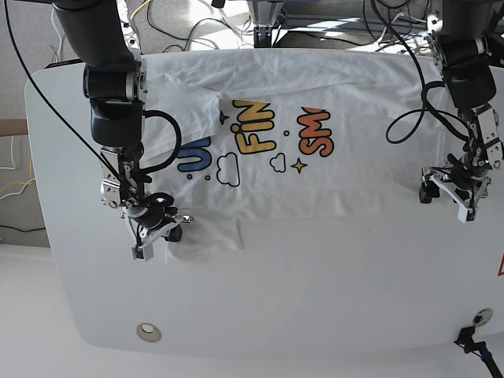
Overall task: Fold the T-shirt properly
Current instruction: 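Move both grippers to the shirt's side edges and grasp them, then lift the side edges with both grippers and fold them over the print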
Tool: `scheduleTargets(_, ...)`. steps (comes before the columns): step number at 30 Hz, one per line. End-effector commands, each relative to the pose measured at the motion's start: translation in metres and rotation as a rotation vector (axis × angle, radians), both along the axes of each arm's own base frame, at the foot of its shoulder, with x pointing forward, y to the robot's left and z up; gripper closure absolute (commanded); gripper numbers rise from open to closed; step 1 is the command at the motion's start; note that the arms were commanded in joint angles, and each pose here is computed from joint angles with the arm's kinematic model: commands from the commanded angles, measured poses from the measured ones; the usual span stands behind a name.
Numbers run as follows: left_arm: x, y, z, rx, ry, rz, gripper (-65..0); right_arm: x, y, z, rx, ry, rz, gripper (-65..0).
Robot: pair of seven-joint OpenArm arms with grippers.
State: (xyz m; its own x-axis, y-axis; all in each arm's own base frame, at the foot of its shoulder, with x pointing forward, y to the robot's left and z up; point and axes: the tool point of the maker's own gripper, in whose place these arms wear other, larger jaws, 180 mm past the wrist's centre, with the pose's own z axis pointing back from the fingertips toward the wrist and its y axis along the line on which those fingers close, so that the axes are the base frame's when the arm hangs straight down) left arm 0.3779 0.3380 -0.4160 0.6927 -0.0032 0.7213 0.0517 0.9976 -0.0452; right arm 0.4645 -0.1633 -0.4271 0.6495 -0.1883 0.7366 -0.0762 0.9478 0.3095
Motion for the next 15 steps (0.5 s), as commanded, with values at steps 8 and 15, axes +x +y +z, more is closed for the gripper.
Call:
scheduleTargets(8, 0.007, -0.013, 0.008, -0.018, -0.016, -0.065, -21.3, 0.006, -0.004, 0.007, -0.020, -0.001, 0.006, 0.0)
scheduleTargets(15, 0.009, -0.012, 0.012, -0.014, -0.027, -0.065, -18.4, 0.006, -0.004, 0.007, -0.020, -0.001, 0.006, 0.0)
